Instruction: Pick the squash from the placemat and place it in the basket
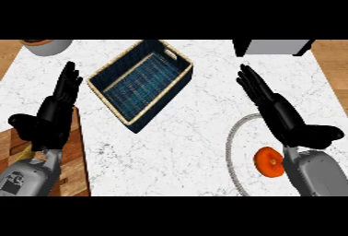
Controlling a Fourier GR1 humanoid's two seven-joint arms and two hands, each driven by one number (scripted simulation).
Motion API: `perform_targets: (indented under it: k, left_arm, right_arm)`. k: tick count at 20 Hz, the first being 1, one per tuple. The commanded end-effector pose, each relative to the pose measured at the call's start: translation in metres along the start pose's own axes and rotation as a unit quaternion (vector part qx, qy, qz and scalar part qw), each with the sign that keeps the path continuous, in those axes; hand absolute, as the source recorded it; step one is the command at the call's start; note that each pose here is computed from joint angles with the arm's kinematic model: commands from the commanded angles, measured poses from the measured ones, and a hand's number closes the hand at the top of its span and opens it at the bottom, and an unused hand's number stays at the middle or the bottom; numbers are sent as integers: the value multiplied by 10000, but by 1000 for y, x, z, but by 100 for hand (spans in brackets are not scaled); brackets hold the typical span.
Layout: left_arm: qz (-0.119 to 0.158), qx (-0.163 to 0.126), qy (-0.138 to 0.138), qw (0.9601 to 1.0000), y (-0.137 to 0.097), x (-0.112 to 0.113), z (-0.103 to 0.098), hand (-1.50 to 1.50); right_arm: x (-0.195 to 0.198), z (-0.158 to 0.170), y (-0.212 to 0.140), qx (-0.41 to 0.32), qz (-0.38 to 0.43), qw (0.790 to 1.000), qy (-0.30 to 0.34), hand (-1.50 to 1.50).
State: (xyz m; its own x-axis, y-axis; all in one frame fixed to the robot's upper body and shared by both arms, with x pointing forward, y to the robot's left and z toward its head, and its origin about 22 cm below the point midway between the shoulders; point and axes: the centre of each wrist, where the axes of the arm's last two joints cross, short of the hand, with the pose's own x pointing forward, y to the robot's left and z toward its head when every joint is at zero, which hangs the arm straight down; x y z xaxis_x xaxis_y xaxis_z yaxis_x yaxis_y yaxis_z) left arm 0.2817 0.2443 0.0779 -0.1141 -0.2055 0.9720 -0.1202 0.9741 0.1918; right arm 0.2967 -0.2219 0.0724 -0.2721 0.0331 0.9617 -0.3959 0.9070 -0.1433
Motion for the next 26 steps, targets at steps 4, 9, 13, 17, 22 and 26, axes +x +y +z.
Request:
perform_targets:
  k: [4,9,13,17,22,26]
  left_arm:
    - [-307,705,532,9956,33,-25,7,0]
    - [-216,567,1006,9931,46,-45,23,0]
    - [-143,412,892,9951,36,-38,15,0]
    - [-98,428,876,9952,46,-34,3,0]
    - [-195,386,813,9957,49,-30,-1,0]
    - [-149,238,781,9965,43,-26,2,0]
  right_arm:
    - [-30,92,-77,-3232,1162,9304,1284,150]
    - [-30,119,-75,-5050,2177,8346,335,150]
    - [-56,131,-61,-6299,2716,7206,1010,-150]
    - [-74,159,-53,-6895,3140,6297,1716,-150]
    - [-73,204,-39,-6309,3023,6397,3183,-150]
    - [-74,228,-25,-5282,2733,6607,4580,-150]
